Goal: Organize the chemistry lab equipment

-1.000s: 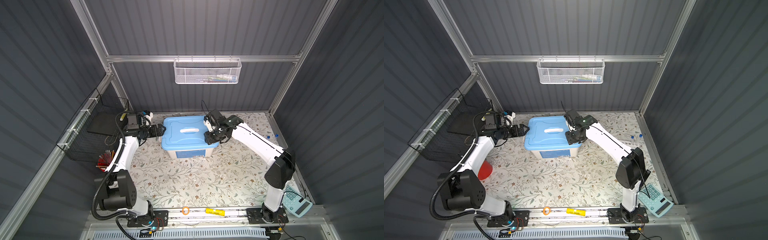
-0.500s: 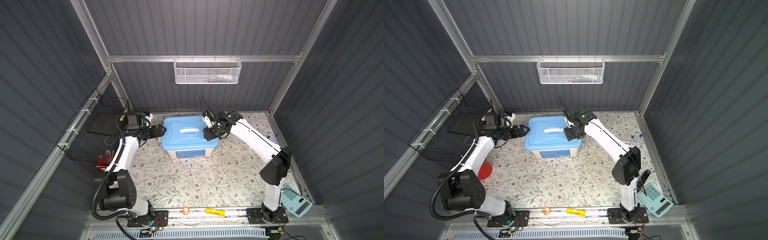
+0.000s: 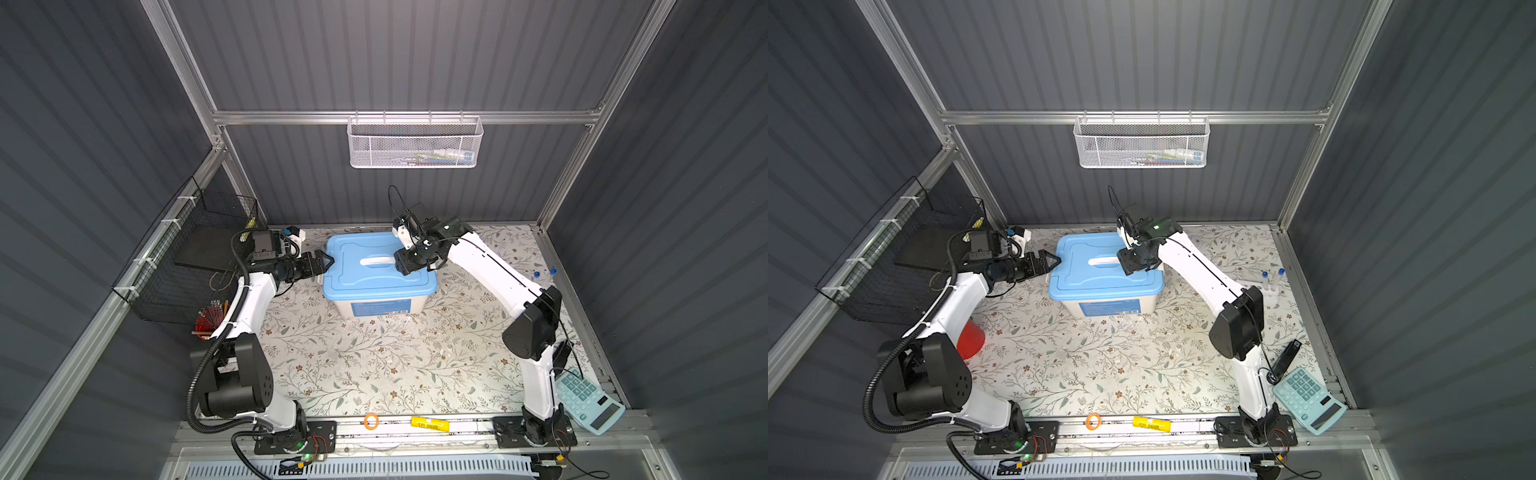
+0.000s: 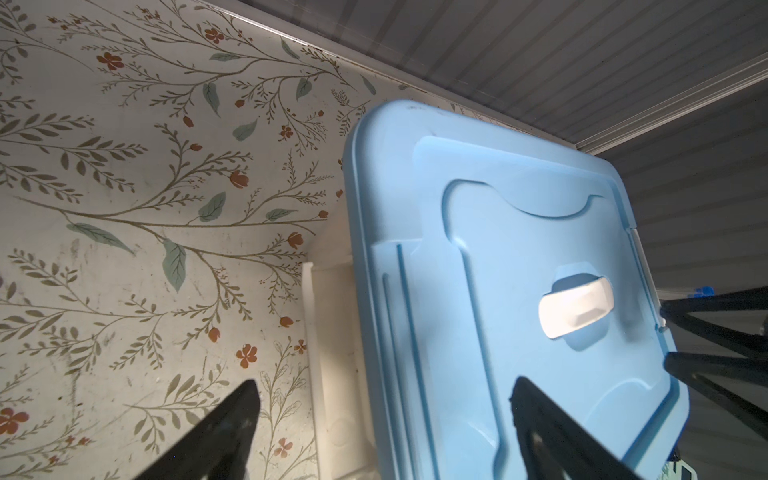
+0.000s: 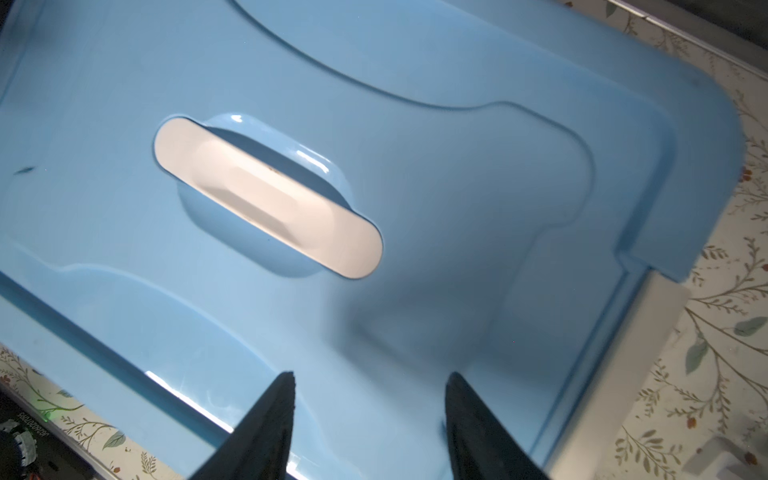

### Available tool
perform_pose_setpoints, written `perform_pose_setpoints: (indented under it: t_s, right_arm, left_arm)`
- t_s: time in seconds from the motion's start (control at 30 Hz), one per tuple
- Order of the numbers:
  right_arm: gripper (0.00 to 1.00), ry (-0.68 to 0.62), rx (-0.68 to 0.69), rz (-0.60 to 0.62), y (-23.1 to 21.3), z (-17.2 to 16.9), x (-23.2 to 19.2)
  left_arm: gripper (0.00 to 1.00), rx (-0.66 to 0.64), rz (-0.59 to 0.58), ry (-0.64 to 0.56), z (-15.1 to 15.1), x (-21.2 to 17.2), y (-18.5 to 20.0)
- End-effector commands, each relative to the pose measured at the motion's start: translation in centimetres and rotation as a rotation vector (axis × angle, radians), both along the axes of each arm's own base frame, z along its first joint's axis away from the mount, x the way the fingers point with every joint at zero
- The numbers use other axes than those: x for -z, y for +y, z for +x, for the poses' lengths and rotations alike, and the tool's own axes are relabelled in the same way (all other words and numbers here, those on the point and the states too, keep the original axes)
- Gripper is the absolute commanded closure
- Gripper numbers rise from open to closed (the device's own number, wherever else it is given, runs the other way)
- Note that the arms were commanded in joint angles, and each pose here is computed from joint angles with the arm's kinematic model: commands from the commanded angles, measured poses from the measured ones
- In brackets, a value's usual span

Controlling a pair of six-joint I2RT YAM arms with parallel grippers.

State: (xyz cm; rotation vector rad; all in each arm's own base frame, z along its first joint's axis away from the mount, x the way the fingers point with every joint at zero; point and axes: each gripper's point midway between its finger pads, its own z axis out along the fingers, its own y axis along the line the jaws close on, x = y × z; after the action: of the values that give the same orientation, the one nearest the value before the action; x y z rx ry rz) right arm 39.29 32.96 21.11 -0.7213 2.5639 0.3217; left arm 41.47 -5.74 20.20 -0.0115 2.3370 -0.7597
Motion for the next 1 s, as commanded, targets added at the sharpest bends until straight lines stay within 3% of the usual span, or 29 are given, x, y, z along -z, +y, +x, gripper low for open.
perform_pose_setpoints:
  t_s: [0.0, 0.37, 0.97]
  right_arm:
    - [0.41, -0.019, -0.031, 0.028, 0.9, 0.3, -0.9]
    - [0.41, 0.003, -0.038, 0.004, 1.0, 0.4, 0.2]
    - [0.41, 0.009, -0.032, 0.02, 1.2, 0.4, 0.3]
  left_arm:
    - [0.06, 0.019, -0.046, 0.04, -0.2, 1.1, -0.4]
    - [0.06, 0.028, -0.082, 0.056, 0.0, 2.5, -0.7]
    - [0.15, 0.027, -0.122, 0.023, 0.2, 0.6, -1.2]
